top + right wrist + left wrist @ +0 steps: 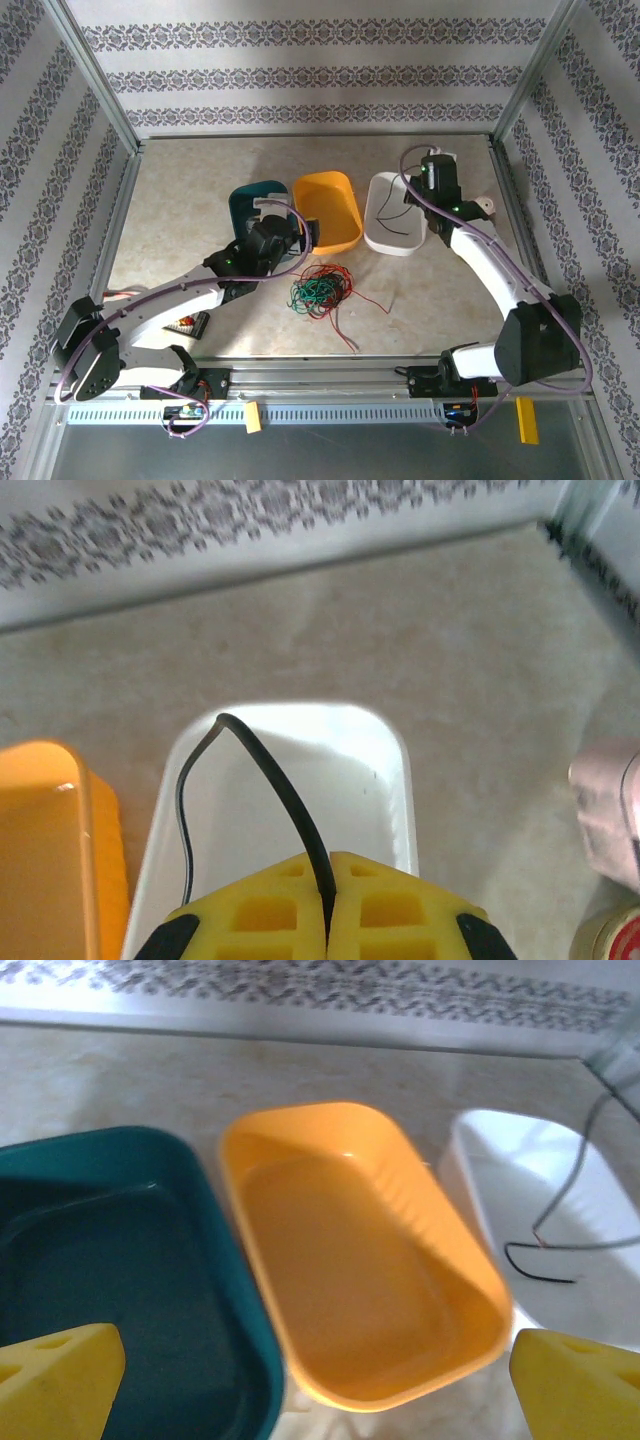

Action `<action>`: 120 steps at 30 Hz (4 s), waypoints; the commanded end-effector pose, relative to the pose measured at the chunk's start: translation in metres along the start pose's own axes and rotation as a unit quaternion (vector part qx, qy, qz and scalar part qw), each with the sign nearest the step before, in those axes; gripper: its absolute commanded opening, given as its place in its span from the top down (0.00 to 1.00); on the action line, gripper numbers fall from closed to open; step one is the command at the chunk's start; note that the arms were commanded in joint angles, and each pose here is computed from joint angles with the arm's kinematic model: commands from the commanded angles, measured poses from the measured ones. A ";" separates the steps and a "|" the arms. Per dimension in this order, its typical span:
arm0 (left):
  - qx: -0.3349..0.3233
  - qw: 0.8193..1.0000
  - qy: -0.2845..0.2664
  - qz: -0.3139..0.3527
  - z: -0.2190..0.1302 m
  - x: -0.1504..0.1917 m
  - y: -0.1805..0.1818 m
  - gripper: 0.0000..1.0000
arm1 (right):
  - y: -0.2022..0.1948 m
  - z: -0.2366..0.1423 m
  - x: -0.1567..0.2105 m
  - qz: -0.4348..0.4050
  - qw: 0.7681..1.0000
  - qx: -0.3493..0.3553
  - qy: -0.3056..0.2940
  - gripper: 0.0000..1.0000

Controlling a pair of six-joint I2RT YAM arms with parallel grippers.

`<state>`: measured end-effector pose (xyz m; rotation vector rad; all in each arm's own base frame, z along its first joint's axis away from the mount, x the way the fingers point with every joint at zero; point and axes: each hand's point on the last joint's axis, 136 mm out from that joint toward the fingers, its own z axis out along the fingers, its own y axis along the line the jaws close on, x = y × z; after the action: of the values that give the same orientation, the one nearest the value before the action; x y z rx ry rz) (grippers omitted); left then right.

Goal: Untangle the cables

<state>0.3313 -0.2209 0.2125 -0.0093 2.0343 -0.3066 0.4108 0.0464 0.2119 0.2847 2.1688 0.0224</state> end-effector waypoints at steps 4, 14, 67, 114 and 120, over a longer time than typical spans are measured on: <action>-0.069 0.997 0.035 -0.025 -0.004 0.025 0.033 0.01 | -0.020 0.036 0.053 0.052 0.995 0.054 0.067 1.00; -0.060 0.996 0.059 -0.007 0.000 0.033 0.028 0.01 | -0.005 0.076 0.068 0.023 0.993 0.048 0.108 0.69; 0.059 0.946 0.303 0.096 -0.006 0.159 0.027 0.00 | 0.185 -0.118 0.297 -0.440 0.785 -0.325 0.291 0.90; 0.157 0.907 0.365 0.142 0.019 0.219 -0.008 0.76 | 0.085 -0.182 -0.030 -0.063 0.958 -0.257 -0.108 1.00; 0.152 0.907 0.366 0.142 0.019 0.220 -0.005 0.99 | 0.066 -0.189 -0.063 -0.041 0.961 -0.231 -0.150 1.00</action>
<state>0.2587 -0.2717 0.0334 0.6583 2.5831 -0.5443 0.3022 0.1273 0.3418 -0.1205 1.9208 0.4280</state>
